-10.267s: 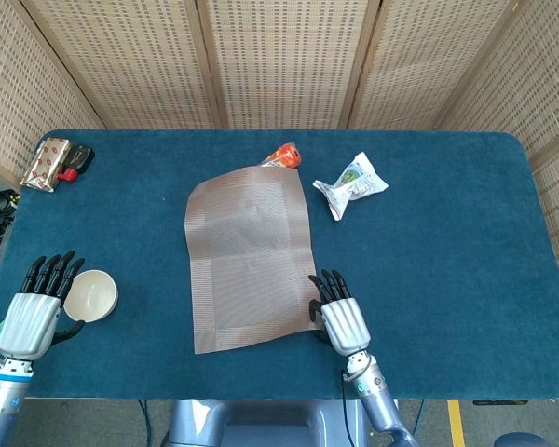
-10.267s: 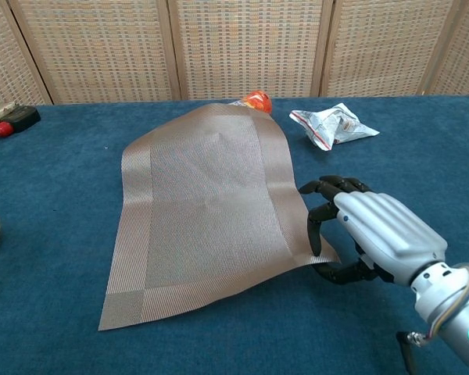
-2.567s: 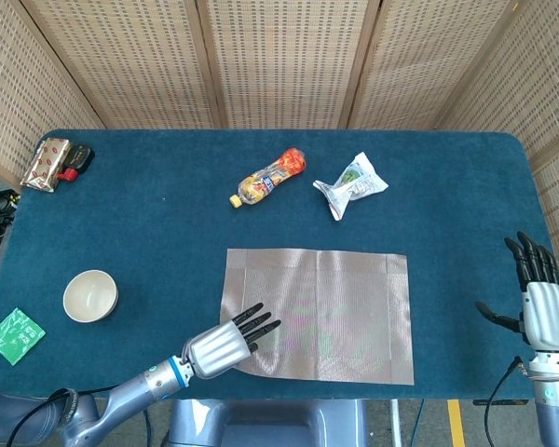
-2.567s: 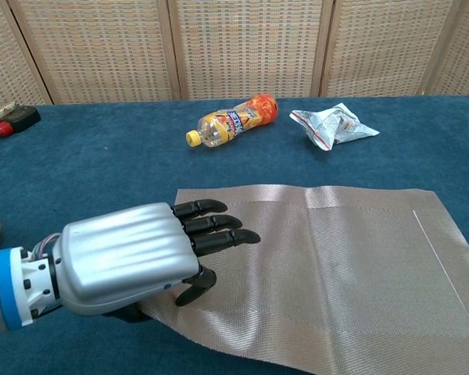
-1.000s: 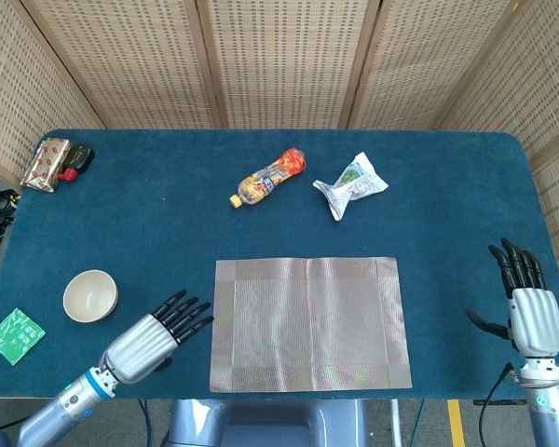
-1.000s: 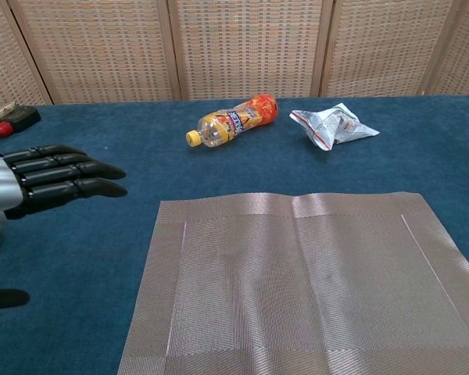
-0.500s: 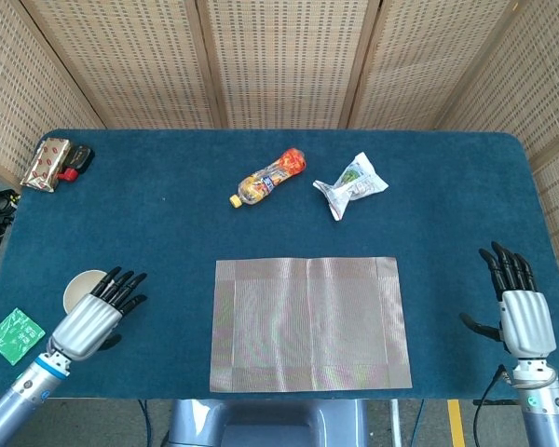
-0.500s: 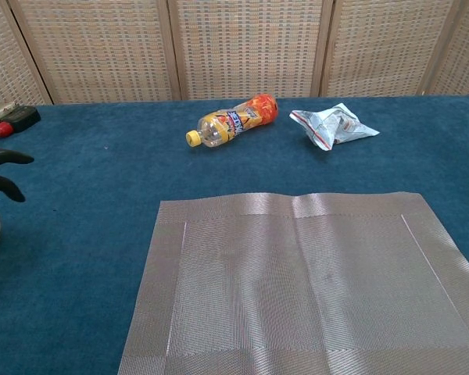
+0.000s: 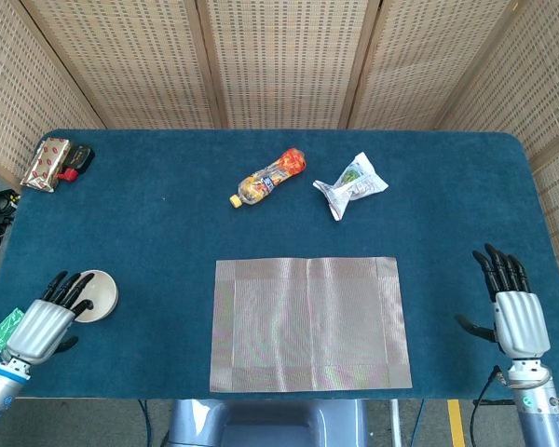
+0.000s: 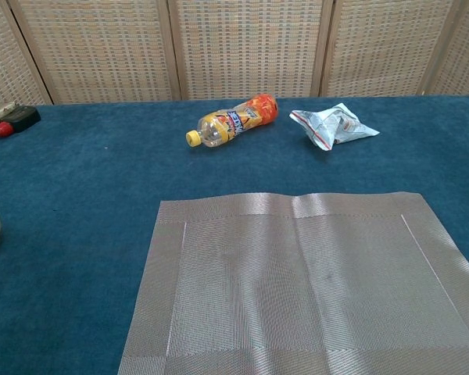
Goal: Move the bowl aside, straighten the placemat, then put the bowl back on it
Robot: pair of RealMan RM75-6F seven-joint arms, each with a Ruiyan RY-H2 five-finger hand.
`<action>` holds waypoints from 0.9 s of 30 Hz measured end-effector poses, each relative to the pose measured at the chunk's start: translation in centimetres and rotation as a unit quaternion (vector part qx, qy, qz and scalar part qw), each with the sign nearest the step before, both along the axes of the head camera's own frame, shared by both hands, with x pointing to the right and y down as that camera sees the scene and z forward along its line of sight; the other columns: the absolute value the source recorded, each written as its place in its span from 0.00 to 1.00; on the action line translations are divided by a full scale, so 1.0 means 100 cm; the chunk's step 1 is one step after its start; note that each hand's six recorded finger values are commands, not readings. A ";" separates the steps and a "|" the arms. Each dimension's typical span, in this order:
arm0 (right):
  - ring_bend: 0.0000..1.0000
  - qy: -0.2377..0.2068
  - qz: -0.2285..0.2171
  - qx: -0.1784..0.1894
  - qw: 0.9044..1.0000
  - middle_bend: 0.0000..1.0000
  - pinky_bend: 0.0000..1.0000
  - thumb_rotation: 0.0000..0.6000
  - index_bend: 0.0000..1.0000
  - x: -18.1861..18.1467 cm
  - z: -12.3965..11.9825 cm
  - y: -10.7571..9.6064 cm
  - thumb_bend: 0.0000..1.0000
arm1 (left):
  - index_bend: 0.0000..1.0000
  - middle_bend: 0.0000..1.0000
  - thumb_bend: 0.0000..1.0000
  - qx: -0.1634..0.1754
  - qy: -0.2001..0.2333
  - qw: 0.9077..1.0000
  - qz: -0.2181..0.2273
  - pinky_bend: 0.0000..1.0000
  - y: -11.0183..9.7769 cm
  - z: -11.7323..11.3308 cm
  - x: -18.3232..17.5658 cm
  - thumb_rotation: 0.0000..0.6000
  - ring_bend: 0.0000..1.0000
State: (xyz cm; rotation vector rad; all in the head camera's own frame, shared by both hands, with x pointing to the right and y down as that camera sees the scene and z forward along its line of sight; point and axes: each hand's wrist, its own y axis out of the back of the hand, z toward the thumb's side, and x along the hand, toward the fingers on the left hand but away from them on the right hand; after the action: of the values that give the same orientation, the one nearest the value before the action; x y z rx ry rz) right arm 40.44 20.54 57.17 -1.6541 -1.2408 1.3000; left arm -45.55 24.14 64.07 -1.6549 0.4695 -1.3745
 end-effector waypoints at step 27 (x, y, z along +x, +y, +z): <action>0.00 0.005 0.000 -0.003 1.000 0.00 0.00 1.00 0.09 0.000 0.001 0.001 0.27 | 0.67 0.00 0.41 -0.014 0.000 0.999 -0.029 0.00 -0.016 0.054 0.002 1.00 0.00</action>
State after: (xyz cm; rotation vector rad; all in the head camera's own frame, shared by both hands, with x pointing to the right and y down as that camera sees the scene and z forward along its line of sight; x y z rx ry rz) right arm 40.41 20.69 57.27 -1.6510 -1.2315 1.3112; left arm -45.30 22.56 69.50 -1.6762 0.5044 -1.4288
